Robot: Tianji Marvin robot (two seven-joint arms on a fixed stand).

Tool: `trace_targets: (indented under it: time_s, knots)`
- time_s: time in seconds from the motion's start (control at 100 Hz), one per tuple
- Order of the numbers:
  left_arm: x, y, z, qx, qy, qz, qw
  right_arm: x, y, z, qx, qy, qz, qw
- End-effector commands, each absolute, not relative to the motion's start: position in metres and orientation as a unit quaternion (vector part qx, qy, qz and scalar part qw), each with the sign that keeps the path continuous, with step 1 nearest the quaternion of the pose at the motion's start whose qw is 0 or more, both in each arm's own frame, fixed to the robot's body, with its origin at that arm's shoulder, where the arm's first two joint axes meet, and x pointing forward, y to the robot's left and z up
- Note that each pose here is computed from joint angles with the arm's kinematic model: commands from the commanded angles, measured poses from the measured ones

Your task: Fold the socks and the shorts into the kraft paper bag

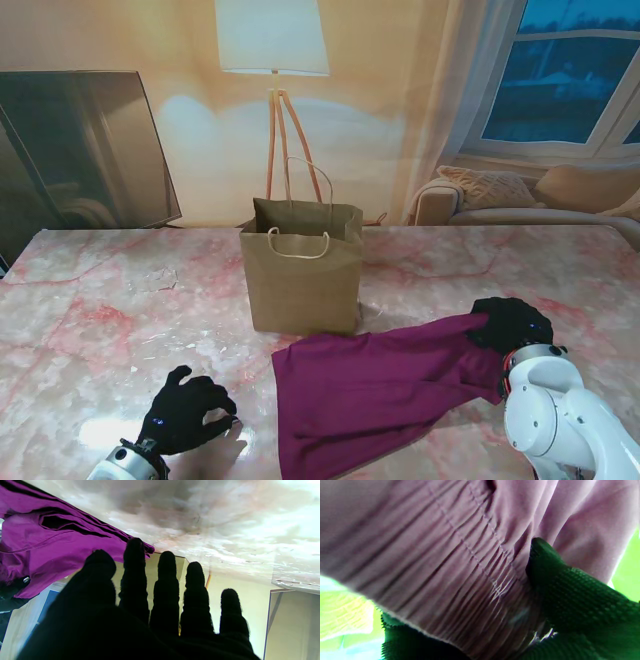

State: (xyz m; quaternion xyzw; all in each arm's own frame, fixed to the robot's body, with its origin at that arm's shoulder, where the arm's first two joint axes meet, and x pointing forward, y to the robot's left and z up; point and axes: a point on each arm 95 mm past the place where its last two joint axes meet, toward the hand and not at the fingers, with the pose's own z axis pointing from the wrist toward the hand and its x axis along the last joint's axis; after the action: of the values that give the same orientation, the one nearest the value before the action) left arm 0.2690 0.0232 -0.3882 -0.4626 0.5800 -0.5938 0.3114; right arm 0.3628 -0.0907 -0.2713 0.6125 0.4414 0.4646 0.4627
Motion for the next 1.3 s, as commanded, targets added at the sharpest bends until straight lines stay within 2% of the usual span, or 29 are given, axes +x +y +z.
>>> trace_targets:
  time_s: [0.0, 0.22, 0.43, 0.58, 0.85, 1.29]
  knots:
    - [0.269, 0.022, -0.386, -0.461, 0.578, -0.597, 0.313, 0.363, -0.09, -0.256, 0.599, 0.441, 0.47, 0.475]
    - [0.269, 0.022, -0.384, -0.462, 0.575, -0.597, 0.314, 0.35, -0.078, -0.237, 0.578, 0.449, 0.481, 0.483]
    - [0.269, 0.022, -0.384, -0.461, 0.575, -0.598, 0.315, 0.34, -0.044, -0.231, 0.561, 0.482, 0.486, 0.464]
    - [0.269, 0.024, -0.383, -0.461, 0.576, -0.596, 0.316, 0.339, -0.013, -0.235, 0.556, 0.507, 0.475, 0.457]
    - [0.269, 0.026, -0.383, -0.464, 0.574, -0.596, 0.317, 0.339, 0.045, -0.247, 0.582, 0.518, 0.481, 0.402]
    - [0.267, 0.029, -0.384, -0.466, 0.571, -0.596, 0.317, 0.339, 0.101, -0.282, 0.602, 0.552, 0.455, 0.355]
